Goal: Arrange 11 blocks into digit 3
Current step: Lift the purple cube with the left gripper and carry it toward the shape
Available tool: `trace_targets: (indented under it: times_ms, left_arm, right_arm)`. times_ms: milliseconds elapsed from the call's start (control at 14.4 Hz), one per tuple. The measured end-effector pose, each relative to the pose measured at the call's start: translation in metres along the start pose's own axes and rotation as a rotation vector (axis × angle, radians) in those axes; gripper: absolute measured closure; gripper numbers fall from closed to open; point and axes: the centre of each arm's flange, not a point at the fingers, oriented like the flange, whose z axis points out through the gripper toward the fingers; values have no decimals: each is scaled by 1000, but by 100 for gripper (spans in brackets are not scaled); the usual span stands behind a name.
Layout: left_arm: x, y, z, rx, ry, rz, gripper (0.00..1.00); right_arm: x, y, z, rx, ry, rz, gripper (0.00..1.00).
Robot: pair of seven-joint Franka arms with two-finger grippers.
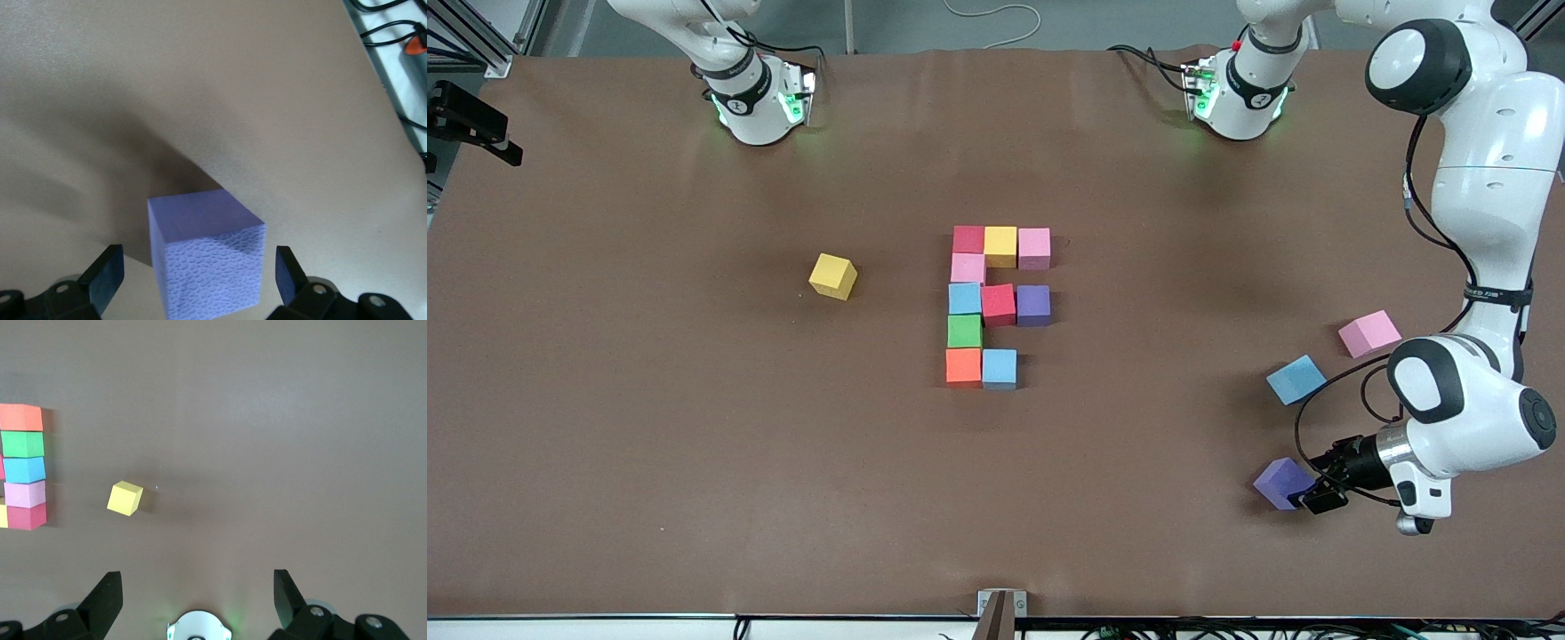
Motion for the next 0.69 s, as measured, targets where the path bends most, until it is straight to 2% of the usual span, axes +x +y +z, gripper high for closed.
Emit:
trace_targets:
  times_ms: [347,693]
  left_arm:
    - [7,0,17,-14,-3,-10,0]
    - [7,2,30,-19,-9,-10,0]
  right_arm:
    - [6,1,0,-5,38,1,0]
    - [8,2,9,-3,22,1,0]
